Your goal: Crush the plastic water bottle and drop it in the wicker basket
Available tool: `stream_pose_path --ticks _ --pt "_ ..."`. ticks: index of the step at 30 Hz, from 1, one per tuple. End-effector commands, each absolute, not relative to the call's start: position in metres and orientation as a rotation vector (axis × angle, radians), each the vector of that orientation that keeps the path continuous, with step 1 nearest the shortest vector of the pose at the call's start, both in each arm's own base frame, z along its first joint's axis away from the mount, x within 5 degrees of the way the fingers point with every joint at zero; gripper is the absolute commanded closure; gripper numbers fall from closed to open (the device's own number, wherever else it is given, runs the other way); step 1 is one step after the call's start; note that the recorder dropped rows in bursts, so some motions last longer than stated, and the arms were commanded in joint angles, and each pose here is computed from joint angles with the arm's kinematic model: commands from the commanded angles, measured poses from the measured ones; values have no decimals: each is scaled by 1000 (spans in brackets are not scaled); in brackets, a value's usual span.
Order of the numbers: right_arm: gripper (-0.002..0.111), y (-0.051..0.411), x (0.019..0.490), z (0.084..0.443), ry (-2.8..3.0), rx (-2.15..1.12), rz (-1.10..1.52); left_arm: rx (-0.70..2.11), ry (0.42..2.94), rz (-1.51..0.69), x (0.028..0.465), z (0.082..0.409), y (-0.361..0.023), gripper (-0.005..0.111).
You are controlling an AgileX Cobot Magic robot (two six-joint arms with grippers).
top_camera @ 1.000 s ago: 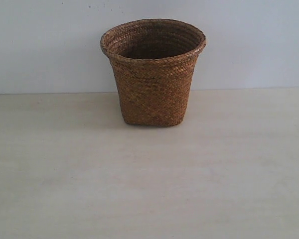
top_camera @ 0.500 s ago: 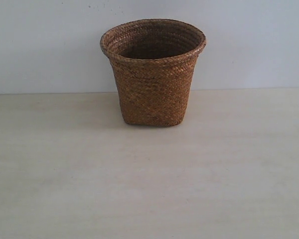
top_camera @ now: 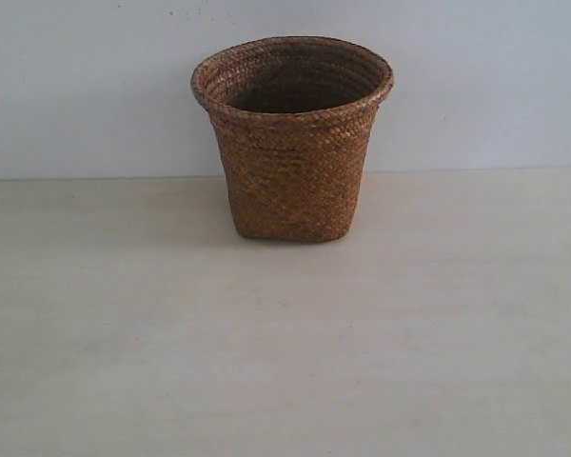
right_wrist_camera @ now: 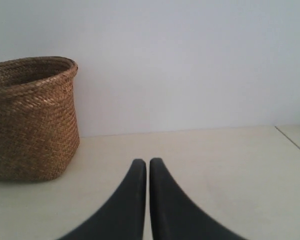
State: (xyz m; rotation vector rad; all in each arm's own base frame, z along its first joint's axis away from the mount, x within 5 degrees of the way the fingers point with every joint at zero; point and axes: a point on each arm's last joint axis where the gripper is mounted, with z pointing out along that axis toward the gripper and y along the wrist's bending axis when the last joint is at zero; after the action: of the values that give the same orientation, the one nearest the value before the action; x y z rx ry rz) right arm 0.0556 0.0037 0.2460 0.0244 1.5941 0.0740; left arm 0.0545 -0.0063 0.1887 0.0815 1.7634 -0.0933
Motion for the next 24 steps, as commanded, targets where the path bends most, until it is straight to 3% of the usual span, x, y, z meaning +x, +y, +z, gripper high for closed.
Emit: stream_pose_path --ticks 1,6,24 --pt "108 1 55 228 1618 90 84 84 1759 -87 54 188 -6 103" --pt "108 1 56 195 1686 70 62 84 1759 -87 54 188 -6 103" --pt "108 1 54 184 1810 31 27 84 1759 -87 54 188 -6 103"
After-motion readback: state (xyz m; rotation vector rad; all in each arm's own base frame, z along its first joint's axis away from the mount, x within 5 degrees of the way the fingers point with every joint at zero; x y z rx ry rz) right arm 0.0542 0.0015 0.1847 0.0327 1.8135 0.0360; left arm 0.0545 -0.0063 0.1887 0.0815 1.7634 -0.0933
